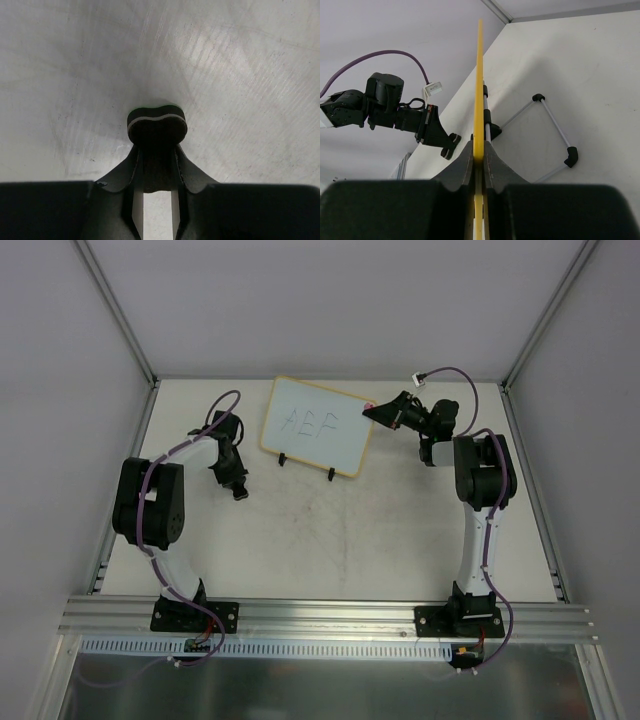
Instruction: Erase the whiteboard
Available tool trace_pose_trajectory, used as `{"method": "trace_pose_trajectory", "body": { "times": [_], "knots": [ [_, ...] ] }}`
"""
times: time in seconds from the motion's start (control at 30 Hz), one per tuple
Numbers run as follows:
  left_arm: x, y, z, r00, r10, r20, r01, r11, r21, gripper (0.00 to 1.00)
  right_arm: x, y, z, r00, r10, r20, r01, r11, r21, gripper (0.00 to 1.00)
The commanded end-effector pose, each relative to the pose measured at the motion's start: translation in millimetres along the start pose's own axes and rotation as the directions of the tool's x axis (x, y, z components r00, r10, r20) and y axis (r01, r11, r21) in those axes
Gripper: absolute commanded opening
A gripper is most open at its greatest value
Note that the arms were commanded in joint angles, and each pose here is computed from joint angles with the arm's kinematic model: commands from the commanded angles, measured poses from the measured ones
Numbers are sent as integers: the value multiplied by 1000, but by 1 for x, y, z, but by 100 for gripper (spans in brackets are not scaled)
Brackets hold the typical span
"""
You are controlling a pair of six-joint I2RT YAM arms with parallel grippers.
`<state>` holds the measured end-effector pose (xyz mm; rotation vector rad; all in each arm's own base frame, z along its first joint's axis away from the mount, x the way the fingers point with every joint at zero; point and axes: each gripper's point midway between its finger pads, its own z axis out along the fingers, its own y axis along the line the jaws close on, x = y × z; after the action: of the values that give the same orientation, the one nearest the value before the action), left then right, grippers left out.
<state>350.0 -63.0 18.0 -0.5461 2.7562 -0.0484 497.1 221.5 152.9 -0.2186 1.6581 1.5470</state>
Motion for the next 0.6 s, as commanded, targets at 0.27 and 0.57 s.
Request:
{"method": "trace_pose_trajectory", "body": {
  "times": [0.27, 0.57],
  "knots": [
    [-40, -28, -69, 983, -2, 182, -22, 991, 131, 9, -15, 36, 2, 974, -219, 52, 224, 965, -133, 0],
    [-100, -105, -113, 946, 51, 319, -168, 922, 349, 7, -16, 39, 2, 974, -218, 54, 223, 965, -136, 0]
  ]
}}
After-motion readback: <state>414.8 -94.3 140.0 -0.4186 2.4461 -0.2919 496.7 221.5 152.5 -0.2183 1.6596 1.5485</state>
